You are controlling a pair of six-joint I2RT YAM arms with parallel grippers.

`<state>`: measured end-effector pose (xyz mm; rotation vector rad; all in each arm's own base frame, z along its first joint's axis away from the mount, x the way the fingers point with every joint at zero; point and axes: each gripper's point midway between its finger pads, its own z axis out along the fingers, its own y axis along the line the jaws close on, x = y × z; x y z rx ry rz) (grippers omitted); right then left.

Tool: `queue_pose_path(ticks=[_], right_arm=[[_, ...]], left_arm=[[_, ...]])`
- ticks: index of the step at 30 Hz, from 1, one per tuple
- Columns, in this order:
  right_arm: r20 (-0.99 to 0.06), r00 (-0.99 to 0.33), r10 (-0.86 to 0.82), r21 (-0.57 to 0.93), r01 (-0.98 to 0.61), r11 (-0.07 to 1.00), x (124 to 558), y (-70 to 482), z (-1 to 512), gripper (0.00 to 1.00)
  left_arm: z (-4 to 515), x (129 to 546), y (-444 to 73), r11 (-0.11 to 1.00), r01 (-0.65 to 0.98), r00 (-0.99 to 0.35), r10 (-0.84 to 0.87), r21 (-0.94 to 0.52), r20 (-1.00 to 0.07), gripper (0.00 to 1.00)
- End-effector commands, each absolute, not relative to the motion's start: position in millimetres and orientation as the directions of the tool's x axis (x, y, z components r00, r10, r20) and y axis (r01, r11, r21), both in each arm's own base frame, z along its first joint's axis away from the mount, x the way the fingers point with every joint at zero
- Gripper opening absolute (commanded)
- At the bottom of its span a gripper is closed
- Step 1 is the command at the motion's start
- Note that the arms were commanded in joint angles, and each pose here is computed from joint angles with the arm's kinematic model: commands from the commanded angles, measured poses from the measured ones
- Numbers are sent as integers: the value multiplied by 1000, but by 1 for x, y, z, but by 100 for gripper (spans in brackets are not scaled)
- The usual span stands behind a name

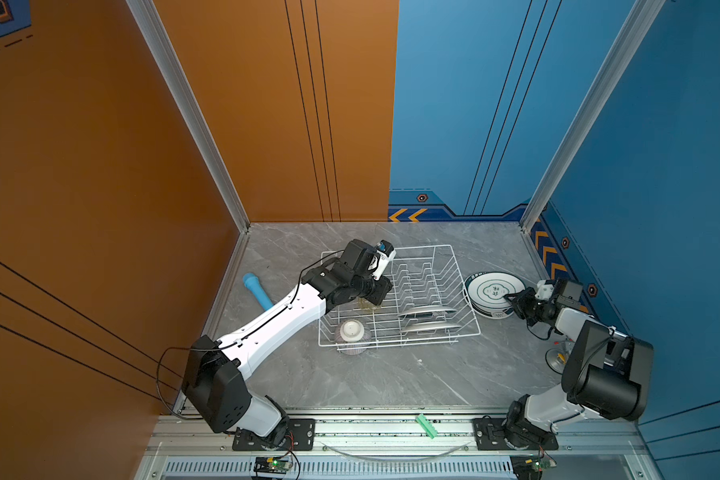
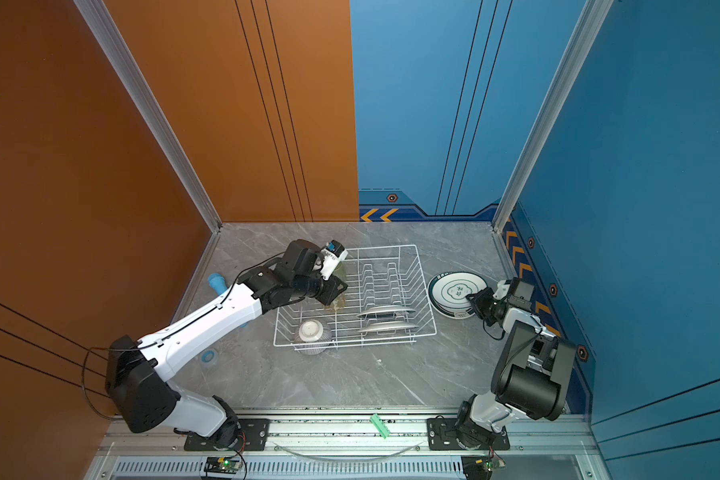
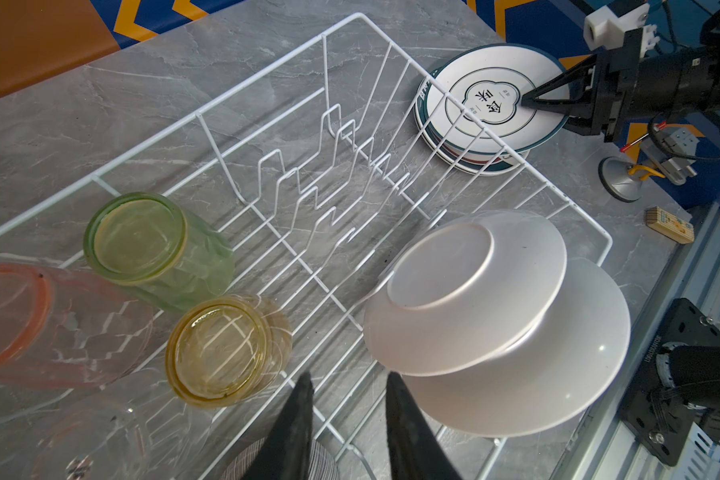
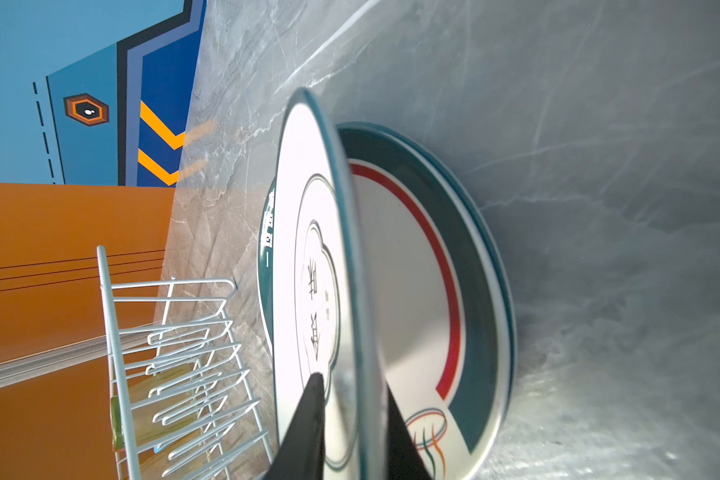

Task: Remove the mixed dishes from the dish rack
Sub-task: 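Lower the white plate onto the stacked plates with the right gripper and release, then grip the green-rimmed plate in the rack with the left gripper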

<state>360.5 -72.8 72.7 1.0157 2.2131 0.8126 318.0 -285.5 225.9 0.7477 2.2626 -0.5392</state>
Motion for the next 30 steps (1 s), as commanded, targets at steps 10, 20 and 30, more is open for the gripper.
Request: queue_pose_path(ticks=[10, 20, 30], right_arm=[[-300, -641, 706, 573, 470, 671, 343, -69, 74, 50], [-331, -690, 644, 459, 478, 749, 336, -65, 72, 59], [-340, -714, 612, 396, 481, 782, 335, -64, 71, 67]], left_arm=[[233, 314, -285, 741, 656, -582, 380, -139, -719, 32], [228, 311, -287, 738, 663, -579, 405, -121, -708, 32], [222, 307, -287, 738, 668, -577, 428, -100, -695, 32]])
